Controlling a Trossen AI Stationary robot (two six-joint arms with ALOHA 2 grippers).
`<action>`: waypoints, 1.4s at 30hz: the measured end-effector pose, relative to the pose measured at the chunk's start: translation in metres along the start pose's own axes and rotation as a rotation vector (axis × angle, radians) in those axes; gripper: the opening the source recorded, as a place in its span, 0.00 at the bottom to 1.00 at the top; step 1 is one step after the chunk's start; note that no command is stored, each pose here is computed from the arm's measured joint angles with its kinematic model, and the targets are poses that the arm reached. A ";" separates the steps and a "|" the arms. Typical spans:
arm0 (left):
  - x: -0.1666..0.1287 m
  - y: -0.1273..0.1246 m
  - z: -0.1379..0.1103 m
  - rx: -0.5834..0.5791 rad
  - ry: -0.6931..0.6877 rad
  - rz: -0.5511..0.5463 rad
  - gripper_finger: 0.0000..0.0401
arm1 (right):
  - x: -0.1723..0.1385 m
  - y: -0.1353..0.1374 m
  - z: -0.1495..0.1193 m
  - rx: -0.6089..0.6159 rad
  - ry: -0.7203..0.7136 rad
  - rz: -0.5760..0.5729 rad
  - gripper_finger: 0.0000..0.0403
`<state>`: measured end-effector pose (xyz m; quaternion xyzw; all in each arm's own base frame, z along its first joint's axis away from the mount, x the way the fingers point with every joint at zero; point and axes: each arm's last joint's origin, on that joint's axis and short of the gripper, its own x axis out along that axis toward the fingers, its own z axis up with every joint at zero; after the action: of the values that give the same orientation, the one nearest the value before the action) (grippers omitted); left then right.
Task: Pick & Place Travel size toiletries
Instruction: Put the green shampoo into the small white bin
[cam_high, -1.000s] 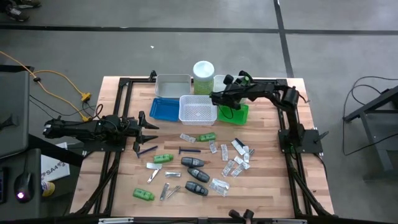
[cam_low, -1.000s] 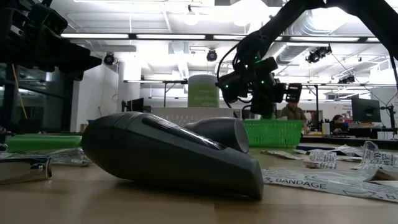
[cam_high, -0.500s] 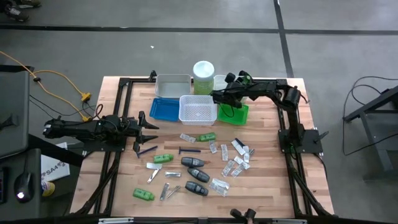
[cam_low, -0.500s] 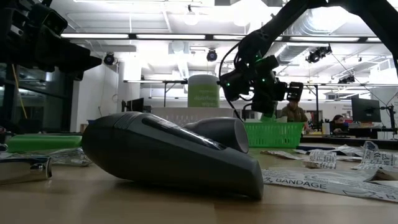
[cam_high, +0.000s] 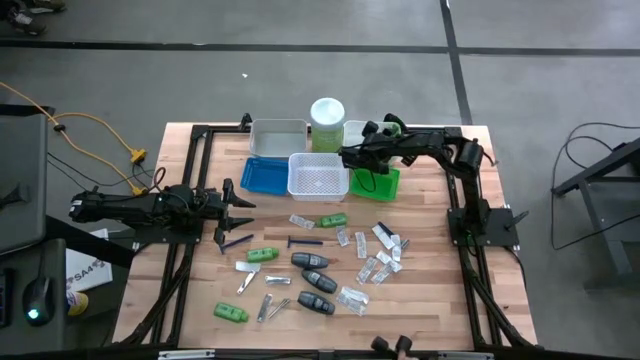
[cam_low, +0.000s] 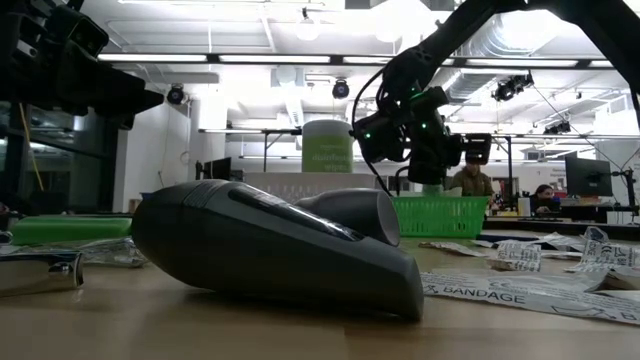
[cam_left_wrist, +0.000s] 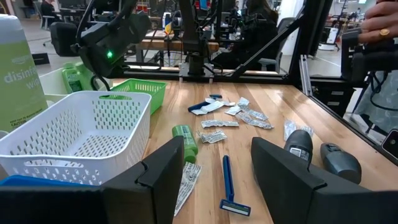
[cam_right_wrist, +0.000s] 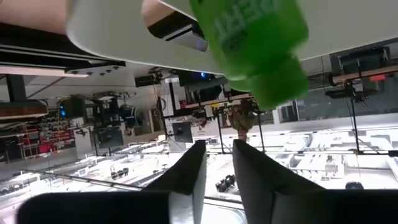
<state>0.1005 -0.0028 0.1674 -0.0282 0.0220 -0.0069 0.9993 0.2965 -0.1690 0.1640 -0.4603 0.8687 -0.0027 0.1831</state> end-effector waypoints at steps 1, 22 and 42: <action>0.000 0.000 0.000 0.000 0.000 0.000 0.47 | 0.000 0.000 0.000 0.004 0.008 -0.005 0.14; 0.000 0.000 0.000 0.000 0.000 0.000 0.47 | -0.028 0.009 -0.038 0.573 0.013 -0.111 0.36; 0.000 0.000 0.000 0.000 0.000 0.000 0.47 | -0.143 0.091 -0.110 0.822 -1.497 0.500 0.44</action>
<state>0.1005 -0.0028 0.1673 -0.0283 0.0222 -0.0068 0.9993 0.2613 -0.0198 0.2957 -0.0362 0.5268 0.0274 0.8488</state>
